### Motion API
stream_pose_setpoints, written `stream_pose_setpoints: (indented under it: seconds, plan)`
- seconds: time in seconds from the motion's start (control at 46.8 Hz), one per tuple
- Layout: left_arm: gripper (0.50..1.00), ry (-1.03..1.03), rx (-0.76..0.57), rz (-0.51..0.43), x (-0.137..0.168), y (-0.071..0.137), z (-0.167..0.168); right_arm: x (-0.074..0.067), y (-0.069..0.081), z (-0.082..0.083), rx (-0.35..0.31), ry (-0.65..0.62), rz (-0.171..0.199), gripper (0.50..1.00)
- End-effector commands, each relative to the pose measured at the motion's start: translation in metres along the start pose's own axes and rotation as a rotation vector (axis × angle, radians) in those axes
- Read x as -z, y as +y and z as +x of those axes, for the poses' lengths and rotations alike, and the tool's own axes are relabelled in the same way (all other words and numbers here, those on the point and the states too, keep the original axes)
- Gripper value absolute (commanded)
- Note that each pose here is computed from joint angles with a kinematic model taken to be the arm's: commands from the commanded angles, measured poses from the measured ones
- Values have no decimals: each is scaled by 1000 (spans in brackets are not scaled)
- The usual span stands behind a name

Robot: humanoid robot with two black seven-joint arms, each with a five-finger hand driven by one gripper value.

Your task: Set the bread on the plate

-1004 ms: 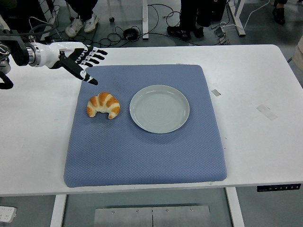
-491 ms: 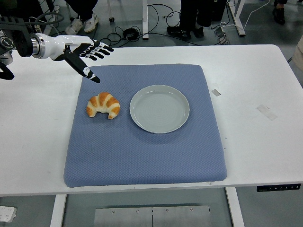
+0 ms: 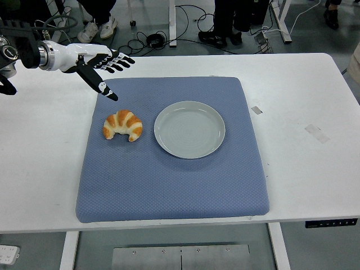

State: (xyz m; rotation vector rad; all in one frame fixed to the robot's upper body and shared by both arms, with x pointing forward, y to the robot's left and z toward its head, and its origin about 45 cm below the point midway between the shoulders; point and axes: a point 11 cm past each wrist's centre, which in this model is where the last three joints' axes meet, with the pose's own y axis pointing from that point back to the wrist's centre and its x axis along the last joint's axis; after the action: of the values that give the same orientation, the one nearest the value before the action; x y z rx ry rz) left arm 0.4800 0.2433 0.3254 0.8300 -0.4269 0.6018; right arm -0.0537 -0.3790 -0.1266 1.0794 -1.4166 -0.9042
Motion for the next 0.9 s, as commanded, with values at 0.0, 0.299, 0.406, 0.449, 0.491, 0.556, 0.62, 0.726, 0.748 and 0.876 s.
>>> stream_pose_setpoints:
  seconds: [0.0, 0.299, 0.406, 0.449, 0.491, 0.556, 0.62, 0.726, 0.748, 0.876]
  plan:
    - [971, -32, 17, 7, 0, -1, -5, 0, 0, 0, 0, 0, 0, 1000]
    - [969, -72, 71, 78, 24, -11, -30, 0, 0, 0, 0, 0, 0, 1000]
    - [969, -70, 67, 97, 33, -14, -37, 0, 0, 0, 0, 0, 0, 1000]
    - [968, -68, 61, 100, 36, -15, -38, 0, 0, 0, 0, 0, 0, 1000]
    - [966, -67, 57, 100, 36, -16, -39, 0, 0, 0, 0, 0, 0, 1000]
    - [961, -66, 54, 98, 36, -18, -42, 0, 0, 0, 0, 0, 0, 1000]
    - [960, -67, 43, 97, 36, -19, -41, 0, 0, 0, 0, 0, 0, 1000]
    - [951, -67, 42, 86, 32, -26, -47, 0, 0, 0, 0, 0, 0, 1000]
    - [951, -68, 43, 82, 31, -28, -49, 0, 0, 0, 0, 0, 0, 1000]
    - [949, -71, 54, 67, 25, -37, -58, 0, 0, 0, 0, 0, 0, 1000]
